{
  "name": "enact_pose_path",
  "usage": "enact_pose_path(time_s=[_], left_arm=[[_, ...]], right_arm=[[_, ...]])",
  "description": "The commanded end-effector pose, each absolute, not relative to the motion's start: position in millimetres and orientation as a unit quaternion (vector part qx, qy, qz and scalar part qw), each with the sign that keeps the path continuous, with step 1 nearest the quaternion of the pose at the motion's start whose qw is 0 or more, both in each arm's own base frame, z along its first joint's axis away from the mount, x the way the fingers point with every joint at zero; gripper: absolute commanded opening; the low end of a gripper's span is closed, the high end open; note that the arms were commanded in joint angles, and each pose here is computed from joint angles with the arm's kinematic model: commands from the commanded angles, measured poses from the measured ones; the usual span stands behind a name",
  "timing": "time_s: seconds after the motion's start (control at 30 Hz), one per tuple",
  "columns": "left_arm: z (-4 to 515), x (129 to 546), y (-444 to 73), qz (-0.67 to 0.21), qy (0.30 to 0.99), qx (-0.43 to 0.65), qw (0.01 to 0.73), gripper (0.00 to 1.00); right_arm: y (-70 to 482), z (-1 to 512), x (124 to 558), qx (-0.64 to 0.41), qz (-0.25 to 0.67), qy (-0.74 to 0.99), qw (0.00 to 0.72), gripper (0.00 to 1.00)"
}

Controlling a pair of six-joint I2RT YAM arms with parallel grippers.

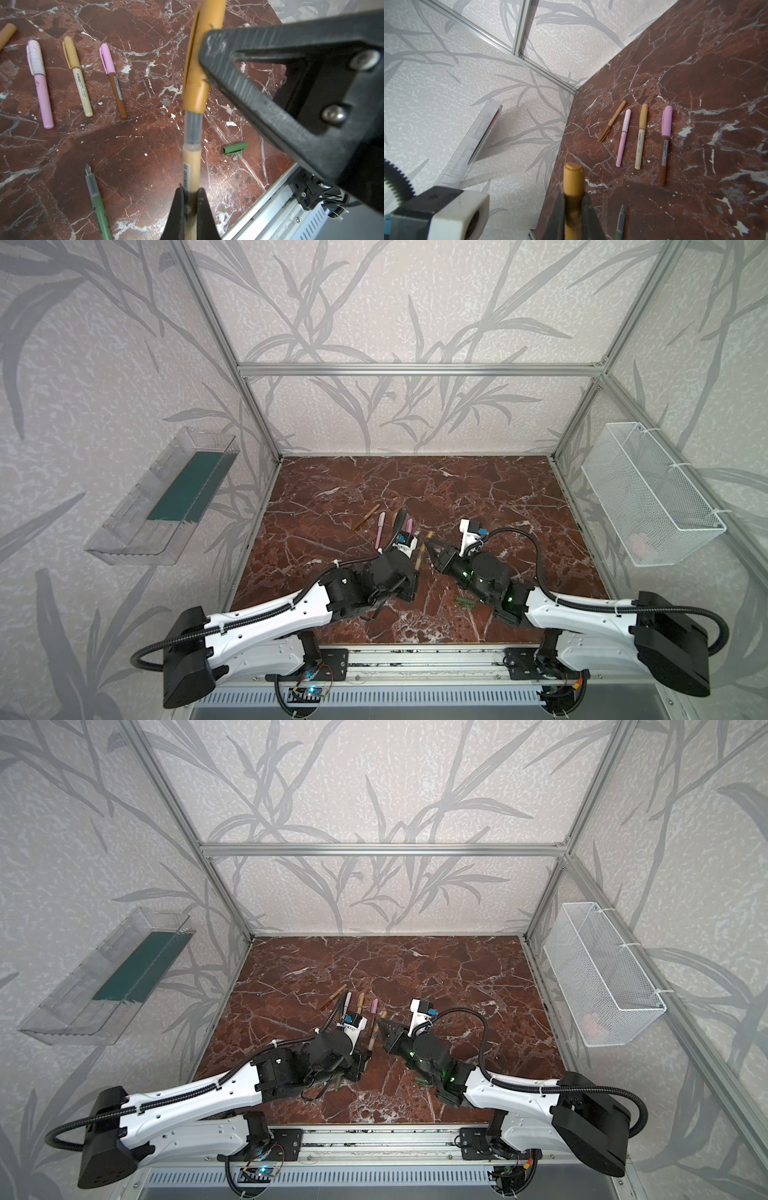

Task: Insert the pens into the pen caps
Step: 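Push the tan cap down onto the beige pen nib with the right gripper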

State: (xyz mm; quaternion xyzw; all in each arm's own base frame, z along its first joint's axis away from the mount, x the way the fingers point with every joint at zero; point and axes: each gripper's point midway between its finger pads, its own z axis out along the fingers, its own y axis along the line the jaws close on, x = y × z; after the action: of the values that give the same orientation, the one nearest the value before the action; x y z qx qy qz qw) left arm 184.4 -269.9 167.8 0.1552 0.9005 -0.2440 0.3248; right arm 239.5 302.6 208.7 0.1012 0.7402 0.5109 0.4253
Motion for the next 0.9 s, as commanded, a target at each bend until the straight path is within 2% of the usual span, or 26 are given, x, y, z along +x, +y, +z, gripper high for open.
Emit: enact_pose_path(time_s=[0.0, 0.33, 0.7, 0.87], left_arm=[[189.4, 204.3, -264.0, -0.259, 0.887, 0.112, 0.367, 0.00], [186.7, 209.5, -257.5, -0.256, 0.889, 0.104, 0.366, 0.00], [194.9, 232.2, -241.9, -0.245, 0.889, 0.078, 0.380, 0.00], [193.2, 231.7, -241.3, -0.244, 0.890, 0.080, 0.377, 0.00]], right_arm=[[314.1, 212.6, 228.0, 0.057, 0.503, 0.747, 0.431, 0.00], [326.8, 212.8, 224.8, 0.001, 0.487, 0.756, 0.437, 0.00], [339.8, 160.0, 188.2, -0.002, 0.468, 0.783, 0.410, 0.00], [336.2, 174.0, 192.2, 0.003, 0.472, 0.769, 0.432, 0.00]])
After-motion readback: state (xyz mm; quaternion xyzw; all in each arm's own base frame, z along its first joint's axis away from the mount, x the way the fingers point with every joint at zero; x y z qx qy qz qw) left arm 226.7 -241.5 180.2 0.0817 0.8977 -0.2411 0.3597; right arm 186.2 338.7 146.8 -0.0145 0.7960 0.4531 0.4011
